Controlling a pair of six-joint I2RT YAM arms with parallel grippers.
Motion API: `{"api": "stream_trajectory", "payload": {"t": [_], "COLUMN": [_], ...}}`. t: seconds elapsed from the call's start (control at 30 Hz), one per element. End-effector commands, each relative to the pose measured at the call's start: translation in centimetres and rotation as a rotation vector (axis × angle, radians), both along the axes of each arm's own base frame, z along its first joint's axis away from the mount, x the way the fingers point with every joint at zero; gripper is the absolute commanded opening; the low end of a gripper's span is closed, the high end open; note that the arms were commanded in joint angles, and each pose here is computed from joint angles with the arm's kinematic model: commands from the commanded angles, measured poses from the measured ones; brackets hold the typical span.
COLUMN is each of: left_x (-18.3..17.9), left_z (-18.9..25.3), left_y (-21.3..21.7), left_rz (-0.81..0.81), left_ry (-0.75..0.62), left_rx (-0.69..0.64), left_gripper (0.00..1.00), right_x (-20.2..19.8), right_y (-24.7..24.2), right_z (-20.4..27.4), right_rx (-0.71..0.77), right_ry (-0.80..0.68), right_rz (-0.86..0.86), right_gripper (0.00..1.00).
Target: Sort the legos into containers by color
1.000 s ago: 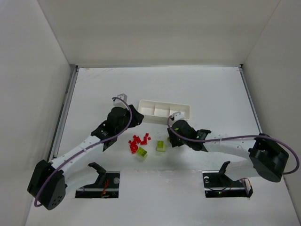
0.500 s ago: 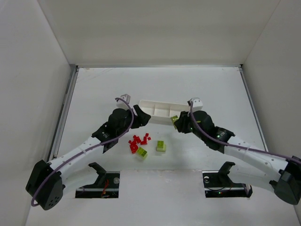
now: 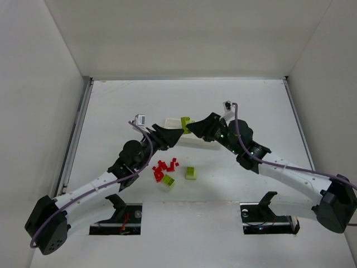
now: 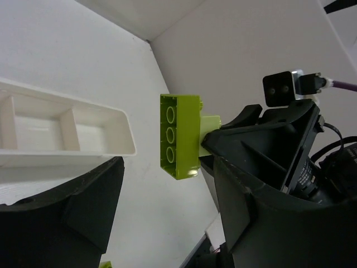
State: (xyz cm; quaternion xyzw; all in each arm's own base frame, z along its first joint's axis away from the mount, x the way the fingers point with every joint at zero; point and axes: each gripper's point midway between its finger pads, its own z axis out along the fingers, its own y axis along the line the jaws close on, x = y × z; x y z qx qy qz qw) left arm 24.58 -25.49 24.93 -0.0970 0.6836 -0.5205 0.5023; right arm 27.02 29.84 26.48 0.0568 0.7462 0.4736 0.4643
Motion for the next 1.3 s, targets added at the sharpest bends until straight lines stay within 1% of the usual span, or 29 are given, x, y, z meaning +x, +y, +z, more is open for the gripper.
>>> {"api": "stream_trajectory", "payload": {"t": [0.0, 0.17, 0.43, 0.67, 0.83, 1.0, 1.13, 1.27], "left_x": [0.1, 0.3, 1.3, 1.7, 1.6, 1.4, 1.1, 1.2], "left_z": [3.9, 4.6, 5.4, 6.0, 6.0, 6.0, 5.7, 5.1], "left_y": [0.7, 0.5, 0.0, -0.6, -0.8, -0.4, 0.5, 2.6], "left_rz": [0.021, 0.016, 0.013, -0.006, -0.013, -0.013, 0.003, 0.050], "left_ry": [-0.082, -0.098, -0.119, -0.120, -0.124, -0.127, -0.133, -0.129], "left_rx": [-0.167, -0.202, -0.256, -0.327, -0.348, -0.343, -0.331, -0.299], "left_gripper": [0.63, 0.62, 0.60, 0.56, 0.45, 0.29, 0.20, 0.16], "right_x": [0.3, 0.6, 0.3, -0.1, 0.0, 0.2, 0.6, 0.7], "right_y": [1.0, 0.6, 1.7, 2.4, 2.6, 1.6, 0.6, -0.9], "right_z": [6.9, 7.4, 6.9, 6.4, 5.1, 4.3, 3.5, 2.7], "right_rx": [0.307, 0.435, 0.510, 0.605, 0.622, 0.620, 0.607, 0.575], "right_ry": [-0.041, 0.004, 0.063, 0.115, 0.152, 0.150, 0.149, 0.129], "right_rz": [0.040, 0.062, 0.122, 0.196, 0.207, 0.178, 0.156, 0.128], "right_gripper": [0.23, 0.23, 0.23, 0.24, 0.23, 0.23, 0.23, 0.23]}}
